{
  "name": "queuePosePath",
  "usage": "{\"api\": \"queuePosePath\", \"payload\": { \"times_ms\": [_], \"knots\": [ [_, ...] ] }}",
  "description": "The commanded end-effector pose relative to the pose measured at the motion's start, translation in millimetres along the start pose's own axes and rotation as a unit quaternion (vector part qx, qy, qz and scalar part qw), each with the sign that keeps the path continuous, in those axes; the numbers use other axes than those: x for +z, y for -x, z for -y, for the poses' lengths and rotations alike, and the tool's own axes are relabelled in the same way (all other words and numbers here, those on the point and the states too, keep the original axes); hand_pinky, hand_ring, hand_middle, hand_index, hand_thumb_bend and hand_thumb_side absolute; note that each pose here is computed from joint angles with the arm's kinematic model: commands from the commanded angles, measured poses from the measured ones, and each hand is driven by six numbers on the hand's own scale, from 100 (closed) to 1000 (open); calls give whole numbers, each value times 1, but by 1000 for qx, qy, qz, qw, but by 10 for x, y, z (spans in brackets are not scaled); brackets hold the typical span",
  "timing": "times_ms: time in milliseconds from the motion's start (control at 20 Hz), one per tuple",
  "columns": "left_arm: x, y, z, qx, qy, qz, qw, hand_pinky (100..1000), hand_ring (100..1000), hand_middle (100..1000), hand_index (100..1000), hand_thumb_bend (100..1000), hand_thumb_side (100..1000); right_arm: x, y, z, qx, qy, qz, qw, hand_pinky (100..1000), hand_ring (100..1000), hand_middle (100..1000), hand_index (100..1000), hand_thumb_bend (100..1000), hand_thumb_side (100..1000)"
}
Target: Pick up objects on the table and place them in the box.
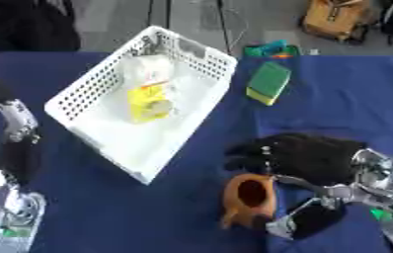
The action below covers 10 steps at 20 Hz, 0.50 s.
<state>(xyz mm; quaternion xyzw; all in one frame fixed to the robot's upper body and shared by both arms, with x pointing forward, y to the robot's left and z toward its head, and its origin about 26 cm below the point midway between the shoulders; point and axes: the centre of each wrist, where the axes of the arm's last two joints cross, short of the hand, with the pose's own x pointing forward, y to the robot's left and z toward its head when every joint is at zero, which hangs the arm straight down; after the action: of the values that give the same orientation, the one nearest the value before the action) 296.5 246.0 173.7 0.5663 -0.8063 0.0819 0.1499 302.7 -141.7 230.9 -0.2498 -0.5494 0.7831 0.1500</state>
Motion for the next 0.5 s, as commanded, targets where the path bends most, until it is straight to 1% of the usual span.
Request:
{"api": "queuePosePath", "payload": {
  "times_ms": [50, 100, 150, 200, 250, 300, 350, 400, 450, 500],
  "knots": [
    [-40, -32, -13, 5, -7, 4, 1000, 896, 776, 768, 691, 100, 922, 37, 45, 52, 17, -7, -1, 1000, 855, 966, 996, 1000, 367, 446],
    [-41, -33, -12, 5, -7, 4, 1000, 896, 776, 768, 691, 100, 922, 33, 50, 49, 19, -9, -1, 1000, 855, 966, 996, 1000, 367, 446],
    [-41, -33, -12, 5, -7, 4, 1000, 896, 776, 768, 690, 100, 921, 25, 53, 41, 20, -12, 0, 1000, 872, 989, 1000, 1000, 391, 488],
    [-40, -34, -12, 5, -7, 4, 1000, 896, 776, 768, 690, 100, 921, 12, 56, 29, 20, -15, 2, 1000, 872, 989, 1000, 1000, 391, 488],
    [-39, -34, -12, 6, -6, 3, 1000, 896, 776, 768, 690, 100, 921, 0, 57, 21, 20, -17, 5, 1000, 898, 1000, 1000, 1000, 400, 606],
    [-38, -35, -12, 6, -6, 3, 1000, 896, 776, 768, 690, 100, 921, -6, 58, 19, 20, -17, 8, 1000, 898, 1000, 1000, 1000, 400, 606],
    [-38, -35, -12, 6, -6, 3, 1000, 896, 776, 768, 690, 100, 921, -6, 58, 26, 20, -16, 9, 1000, 911, 1000, 1000, 1000, 407, 646],
    [-38, -35, -11, 6, -6, 3, 1000, 896, 776, 768, 690, 100, 921, 0, 56, 34, 20, -14, 10, 1000, 911, 1000, 1000, 1000, 407, 646],
    [-37, -35, -12, 6, -5, 3, 1000, 896, 775, 768, 690, 100, 921, 16, 54, 54, 26, -12, 8, 1000, 936, 1000, 1000, 1000, 415, 692],
    [-37, -34, -12, 5, -5, 3, 1000, 896, 775, 768, 690, 100, 921, 34, 48, 72, 35, -10, 6, 999, 936, 1000, 1000, 1000, 415, 692]
  ]
}}
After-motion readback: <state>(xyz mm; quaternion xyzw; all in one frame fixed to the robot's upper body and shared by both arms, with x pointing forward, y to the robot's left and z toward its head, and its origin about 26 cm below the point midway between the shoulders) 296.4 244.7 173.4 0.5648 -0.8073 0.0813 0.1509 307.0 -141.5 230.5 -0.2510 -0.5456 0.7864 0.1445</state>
